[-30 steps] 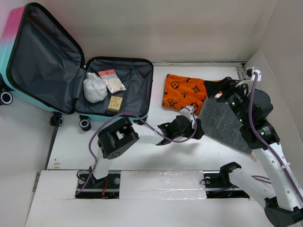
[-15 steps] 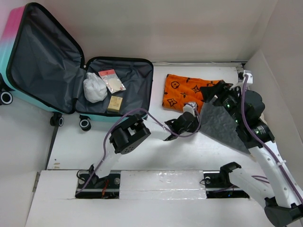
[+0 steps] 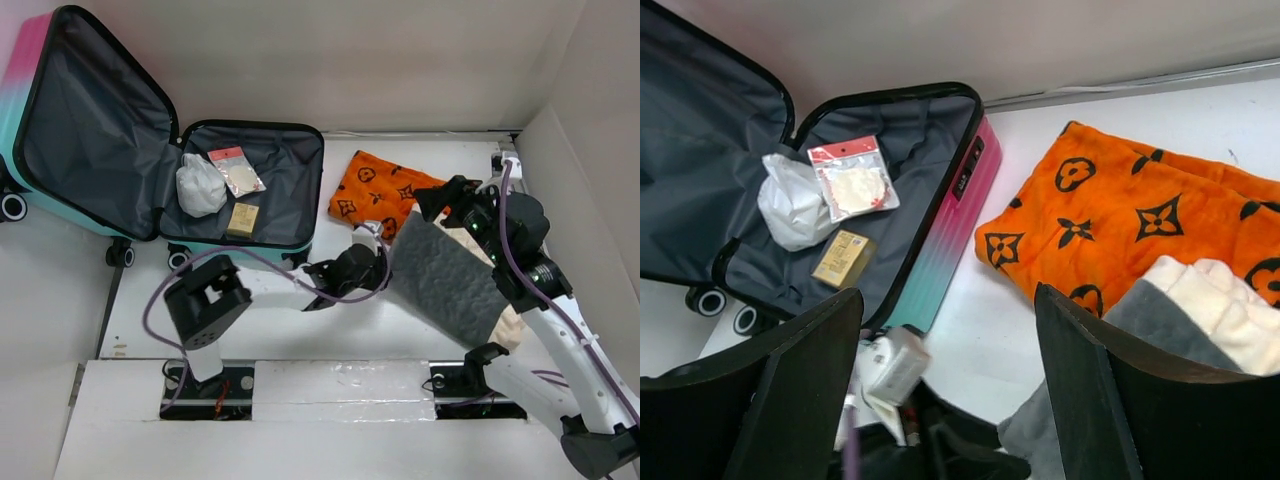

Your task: Pack the luggage

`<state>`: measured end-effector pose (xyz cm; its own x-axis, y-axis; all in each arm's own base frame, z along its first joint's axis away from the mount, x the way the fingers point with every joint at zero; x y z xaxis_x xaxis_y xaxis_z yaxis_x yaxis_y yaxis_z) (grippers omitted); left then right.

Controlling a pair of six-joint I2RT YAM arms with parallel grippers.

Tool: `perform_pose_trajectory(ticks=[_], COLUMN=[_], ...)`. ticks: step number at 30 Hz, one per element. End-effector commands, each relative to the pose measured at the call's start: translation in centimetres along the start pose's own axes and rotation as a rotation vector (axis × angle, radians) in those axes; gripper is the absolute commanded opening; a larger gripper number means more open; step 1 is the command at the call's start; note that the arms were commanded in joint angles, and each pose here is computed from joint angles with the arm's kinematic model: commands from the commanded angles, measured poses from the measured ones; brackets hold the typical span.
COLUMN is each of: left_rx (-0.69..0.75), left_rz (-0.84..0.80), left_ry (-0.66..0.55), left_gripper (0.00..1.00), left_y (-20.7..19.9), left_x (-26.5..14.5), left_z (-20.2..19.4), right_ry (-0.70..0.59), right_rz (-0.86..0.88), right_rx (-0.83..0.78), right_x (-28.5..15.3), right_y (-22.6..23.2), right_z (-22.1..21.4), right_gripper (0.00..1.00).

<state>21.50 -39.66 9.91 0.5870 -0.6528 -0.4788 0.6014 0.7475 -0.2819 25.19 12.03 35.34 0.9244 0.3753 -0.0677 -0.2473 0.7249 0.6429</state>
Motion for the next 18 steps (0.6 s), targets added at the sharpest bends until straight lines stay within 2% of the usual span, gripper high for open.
perform_pose_trajectory(ticks=[1, 4, 5, 7, 10, 13, 17, 18], left_rx=[0.033, -0.002, -0.004, -0.044, -0.085, -0.143, -0.203, -0.203], left_rz=[0.067, 0.129, 0.171, 0.174, 0.136, 0.106, 0.008, 0.028], left_ry=[0.057, 0.069, 0.075, 0.060, 0.079, 0.075, 0.026, 0.043], left_gripper=[0.43, 0.87, 0.93, 0.97, 0.97, 0.97, 0.97, 0.97], left_y=[1.9, 3.3, 4.3, 4.6, 4.1, 3.3, 1.1, 1.8], left_x=[-2.9, -4.6, -5.1, -5.7, -5.6, -4.0, -1.4, -0.9], left_z=[-1.0, -2.0, -2.7, -2.4, -3.2, -3.5, -1.7, -2.4], right_ry=[-0.032, -0.023, -0.008, 0.007, 0.000, 0.005, 0.006, 0.005], right_rz=[0.070, 0.076, 0.077, 0.078, 0.083, 0.090, 0.091, 0.090], right_rx=[-0.009, -0.009, -0.009, -0.010, -0.010, -0.010, -0.010, -0.010], right_x=[0.2, 0.6, 0.8, 1.1, 1.1, 1.1, 1.0, 1.0], right_y=[1.5, 1.6, 1.7, 1.7, 2.0, 2.2, 2.3, 2.3], right_z=[0.7, 0.4, 0.0, -0.4, -0.3, -0.5, -0.6, -0.6], right_gripper=[0.75, 0.76, 0.76, 0.76, 0.76, 0.76, 0.76, 0.76])
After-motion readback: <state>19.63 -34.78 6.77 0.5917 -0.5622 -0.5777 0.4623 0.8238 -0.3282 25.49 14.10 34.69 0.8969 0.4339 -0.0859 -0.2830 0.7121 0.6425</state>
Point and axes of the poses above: each gripper's point midway between its finger pads, its own x axis out along the fingers, its own y axis along the line the jaws close on, z = x × y, the point moved 4 cm from there along -x, back along the fingers, and after that the axes turned 14 degrees about x, right-handed, at the moved point
